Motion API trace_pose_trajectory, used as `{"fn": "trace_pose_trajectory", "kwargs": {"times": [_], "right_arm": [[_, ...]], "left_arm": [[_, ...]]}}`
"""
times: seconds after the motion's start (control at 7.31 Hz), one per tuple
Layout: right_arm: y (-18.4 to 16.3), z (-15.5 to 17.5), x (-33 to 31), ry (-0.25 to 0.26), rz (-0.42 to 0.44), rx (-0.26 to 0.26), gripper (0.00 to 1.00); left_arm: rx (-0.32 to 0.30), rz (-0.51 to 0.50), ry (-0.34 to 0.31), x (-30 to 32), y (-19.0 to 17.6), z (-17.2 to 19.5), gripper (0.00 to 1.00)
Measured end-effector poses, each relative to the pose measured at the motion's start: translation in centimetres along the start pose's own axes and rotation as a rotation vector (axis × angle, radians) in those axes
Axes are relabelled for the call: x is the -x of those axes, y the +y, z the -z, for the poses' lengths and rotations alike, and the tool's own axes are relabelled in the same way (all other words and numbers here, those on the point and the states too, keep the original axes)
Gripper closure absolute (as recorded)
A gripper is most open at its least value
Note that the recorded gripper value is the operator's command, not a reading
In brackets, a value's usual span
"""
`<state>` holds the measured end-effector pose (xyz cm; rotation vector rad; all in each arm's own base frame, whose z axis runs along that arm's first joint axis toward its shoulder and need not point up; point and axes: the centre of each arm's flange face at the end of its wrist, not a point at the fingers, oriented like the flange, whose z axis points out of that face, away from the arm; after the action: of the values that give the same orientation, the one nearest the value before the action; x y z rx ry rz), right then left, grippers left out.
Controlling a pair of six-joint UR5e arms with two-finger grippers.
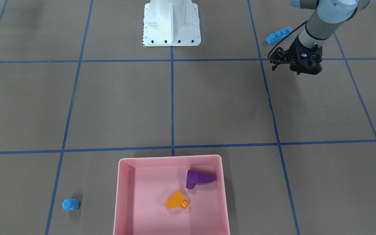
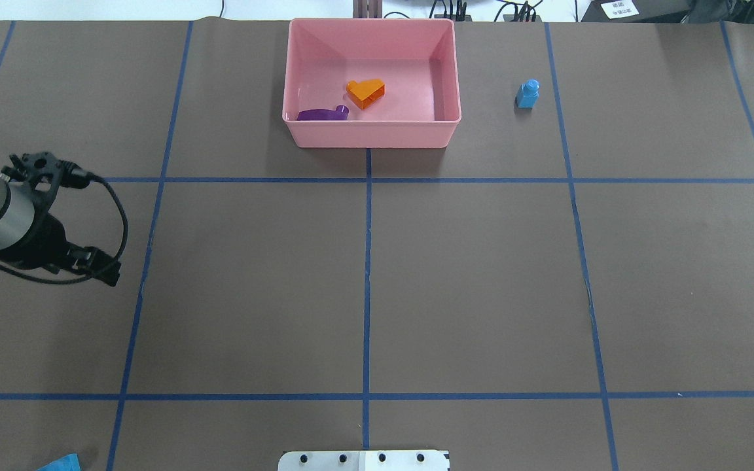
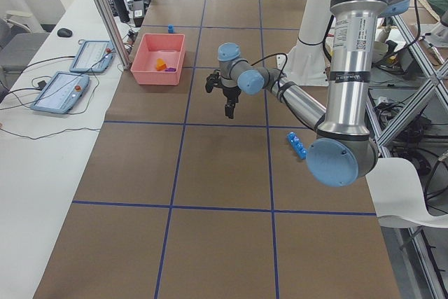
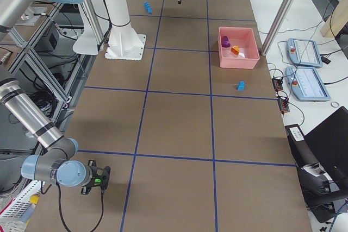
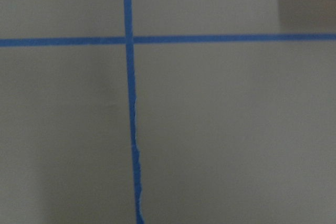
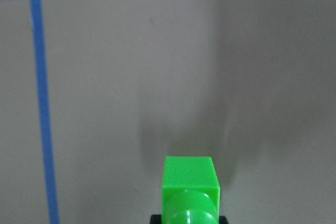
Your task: Put all blocks into box
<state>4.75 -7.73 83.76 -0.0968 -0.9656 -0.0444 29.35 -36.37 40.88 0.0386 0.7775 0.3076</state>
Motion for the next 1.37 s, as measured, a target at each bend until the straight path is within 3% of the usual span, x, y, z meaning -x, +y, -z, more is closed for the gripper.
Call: {"fn": "trace_pose_trajectory", "kwargs": {"times": [0.27, 0.68, 0.96, 1.09, 1.37], "right_arm": [[-9.6, 3.9, 5.7, -0.023, -0.034, -0.105, 1.0], [-29.1, 9.5, 18.0, -0.085, -0.111, -0.2, 1.0], [-41.4, 14.3, 30.1, -0.108, -0.168, -0.197, 1.0], [-45.6, 15.6, 37.0, -0.112, -0.189, -0.18, 1.0], [-50.9, 14.6, 51.5, -0.107, -0.229, -0.15, 1.0]], "left_arm": [[0.068, -0.167, -0.027, -3.5, 6.3, -3.3, 0.08], [0.121, -0.333, -0.051, -6.7, 13.4, -5.5, 0.09], [0.154, -0.472, -0.062, -6.6, 15.5, -6.4, 0.09], [0.176, -0.538, -0.071, -5.4, 16.4, -6.8, 0.09], [0.219, -0.622, -0.07, -3.5, 18.7, -8.2, 0.09]]}}
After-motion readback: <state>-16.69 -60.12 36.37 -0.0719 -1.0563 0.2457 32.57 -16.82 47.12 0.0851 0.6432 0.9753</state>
